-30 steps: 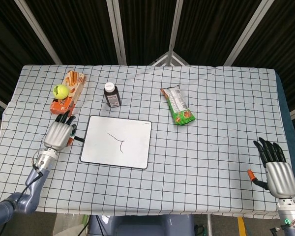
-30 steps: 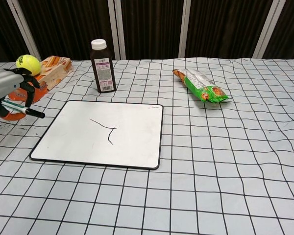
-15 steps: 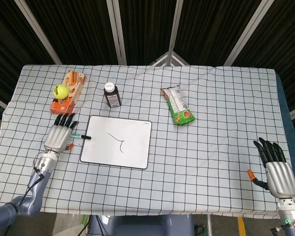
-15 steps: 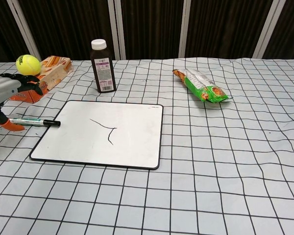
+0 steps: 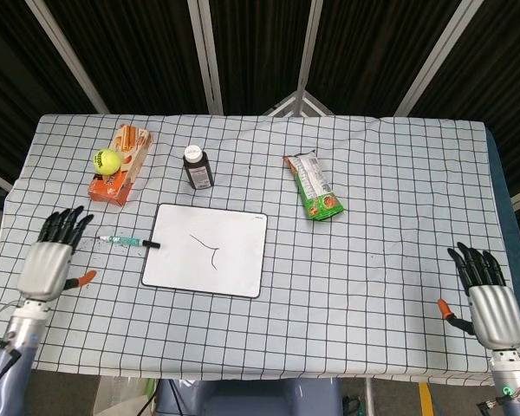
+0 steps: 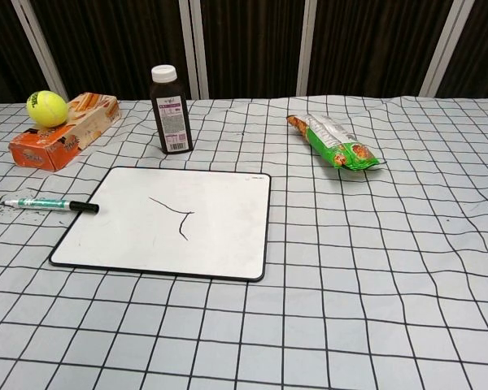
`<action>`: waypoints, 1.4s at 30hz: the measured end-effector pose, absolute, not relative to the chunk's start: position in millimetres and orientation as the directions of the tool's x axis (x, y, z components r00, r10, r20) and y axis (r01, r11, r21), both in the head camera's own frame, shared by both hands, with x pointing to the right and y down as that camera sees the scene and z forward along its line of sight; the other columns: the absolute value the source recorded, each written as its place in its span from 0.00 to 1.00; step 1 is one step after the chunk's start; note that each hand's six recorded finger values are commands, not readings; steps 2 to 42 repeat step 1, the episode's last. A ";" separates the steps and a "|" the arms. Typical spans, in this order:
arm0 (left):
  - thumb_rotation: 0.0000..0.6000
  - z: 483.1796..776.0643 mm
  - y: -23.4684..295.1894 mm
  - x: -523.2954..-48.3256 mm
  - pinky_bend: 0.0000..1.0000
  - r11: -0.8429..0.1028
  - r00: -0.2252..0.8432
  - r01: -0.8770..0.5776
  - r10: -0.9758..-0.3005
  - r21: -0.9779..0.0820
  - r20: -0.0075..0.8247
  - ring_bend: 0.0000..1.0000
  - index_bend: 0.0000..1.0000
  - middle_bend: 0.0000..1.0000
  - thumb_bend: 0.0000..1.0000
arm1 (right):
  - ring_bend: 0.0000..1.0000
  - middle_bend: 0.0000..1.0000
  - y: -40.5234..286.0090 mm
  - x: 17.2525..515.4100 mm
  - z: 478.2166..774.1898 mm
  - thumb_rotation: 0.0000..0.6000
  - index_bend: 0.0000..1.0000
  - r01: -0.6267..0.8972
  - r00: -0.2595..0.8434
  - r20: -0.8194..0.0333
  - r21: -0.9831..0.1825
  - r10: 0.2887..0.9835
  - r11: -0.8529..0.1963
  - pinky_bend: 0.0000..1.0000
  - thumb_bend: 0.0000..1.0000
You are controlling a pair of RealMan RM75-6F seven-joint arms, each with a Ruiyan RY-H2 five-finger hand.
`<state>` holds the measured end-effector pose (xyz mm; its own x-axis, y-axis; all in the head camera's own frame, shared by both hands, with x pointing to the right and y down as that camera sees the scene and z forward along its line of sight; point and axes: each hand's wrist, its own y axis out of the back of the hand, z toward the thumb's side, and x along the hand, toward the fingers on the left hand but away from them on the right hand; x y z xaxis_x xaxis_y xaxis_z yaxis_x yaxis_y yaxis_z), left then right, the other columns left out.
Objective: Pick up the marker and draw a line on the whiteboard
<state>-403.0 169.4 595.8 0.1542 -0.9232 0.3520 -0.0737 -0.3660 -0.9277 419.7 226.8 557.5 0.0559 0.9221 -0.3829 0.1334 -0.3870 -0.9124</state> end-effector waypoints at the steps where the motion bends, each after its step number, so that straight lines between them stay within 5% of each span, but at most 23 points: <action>1: 1.00 584.3 179.1 -411.6 0.00 -0.355 0.151 -0.077 -0.928 -0.932 0.341 0.00 0.00 0.00 0.14 | 0.00 0.00 226.9 419.5 557.4 1.00 0.00 0.131 0.056 -0.382 -0.913 0.923 -0.386 0.00 0.33; 42: 1.00 584.3 179.1 -411.6 0.00 -0.355 0.151 -0.077 -0.928 -0.932 0.341 0.00 0.00 0.00 0.14 | 0.00 0.00 226.9 419.5 557.4 1.00 0.00 0.131 0.056 -0.382 -0.913 0.923 -0.386 0.00 0.33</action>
